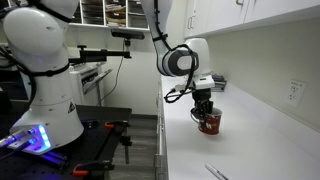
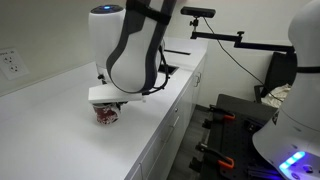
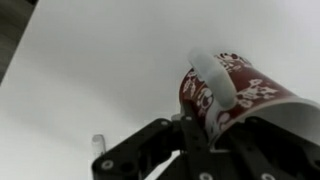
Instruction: Move the cup to the left
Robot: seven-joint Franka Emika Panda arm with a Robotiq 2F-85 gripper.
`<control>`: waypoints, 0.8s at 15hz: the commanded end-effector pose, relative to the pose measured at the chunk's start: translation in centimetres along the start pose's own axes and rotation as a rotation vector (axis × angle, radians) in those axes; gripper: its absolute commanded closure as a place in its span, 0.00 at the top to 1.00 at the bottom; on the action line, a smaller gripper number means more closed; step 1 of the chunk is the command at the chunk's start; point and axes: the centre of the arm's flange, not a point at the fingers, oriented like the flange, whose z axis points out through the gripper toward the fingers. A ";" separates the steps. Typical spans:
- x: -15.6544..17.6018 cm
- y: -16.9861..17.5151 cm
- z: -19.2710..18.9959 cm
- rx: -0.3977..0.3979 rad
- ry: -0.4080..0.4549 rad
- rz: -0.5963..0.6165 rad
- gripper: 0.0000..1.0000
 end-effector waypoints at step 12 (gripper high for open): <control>-1.8 1.5 0.9 0.034 -0.067 -0.063 0.03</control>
